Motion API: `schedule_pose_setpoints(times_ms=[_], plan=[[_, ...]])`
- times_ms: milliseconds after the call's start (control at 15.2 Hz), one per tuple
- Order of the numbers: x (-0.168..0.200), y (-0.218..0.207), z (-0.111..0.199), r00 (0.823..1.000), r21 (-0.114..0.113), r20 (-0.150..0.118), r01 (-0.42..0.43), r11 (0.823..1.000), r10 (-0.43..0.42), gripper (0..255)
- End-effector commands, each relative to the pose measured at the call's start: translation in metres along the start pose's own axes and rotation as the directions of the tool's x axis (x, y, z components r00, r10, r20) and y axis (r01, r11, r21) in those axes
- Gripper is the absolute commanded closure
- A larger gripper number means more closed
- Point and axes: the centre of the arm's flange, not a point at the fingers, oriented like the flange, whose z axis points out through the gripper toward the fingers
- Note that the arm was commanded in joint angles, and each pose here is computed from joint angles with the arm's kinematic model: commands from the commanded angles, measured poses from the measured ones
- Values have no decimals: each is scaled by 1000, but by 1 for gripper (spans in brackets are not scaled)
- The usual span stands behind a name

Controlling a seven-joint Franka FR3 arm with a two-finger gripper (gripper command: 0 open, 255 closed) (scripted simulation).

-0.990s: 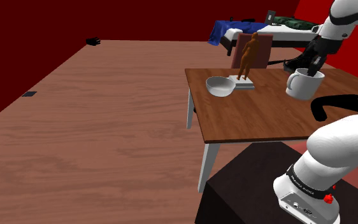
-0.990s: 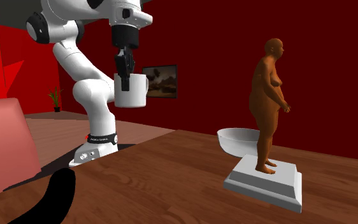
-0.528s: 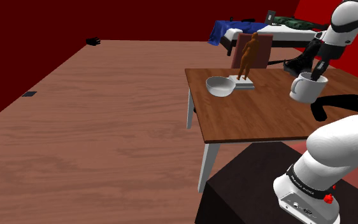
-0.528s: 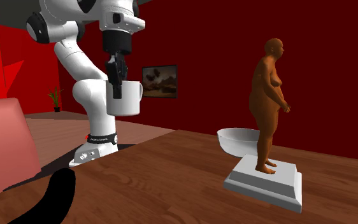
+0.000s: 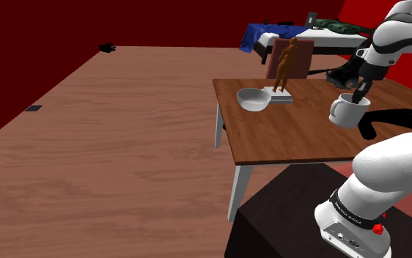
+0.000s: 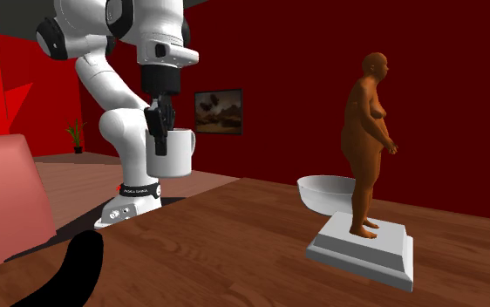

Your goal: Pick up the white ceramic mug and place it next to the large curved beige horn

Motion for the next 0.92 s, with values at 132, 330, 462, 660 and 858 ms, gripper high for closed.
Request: schedule_pose_setpoints(times_ms=[132, 330, 462, 660, 858], plan=[[1, 1, 21, 1000, 0, -1, 0, 1000, 0, 255], [2, 1, 37, 1000, 0, -1, 0, 1000, 0, 255], [2, 1, 48, 1000, 0, -1, 0, 1000, 0, 255], [3, 1, 64, 1000, 0, -1, 0, 1000, 0, 255], [3, 1, 79, 1000, 0, -1, 0, 1000, 0, 255]])
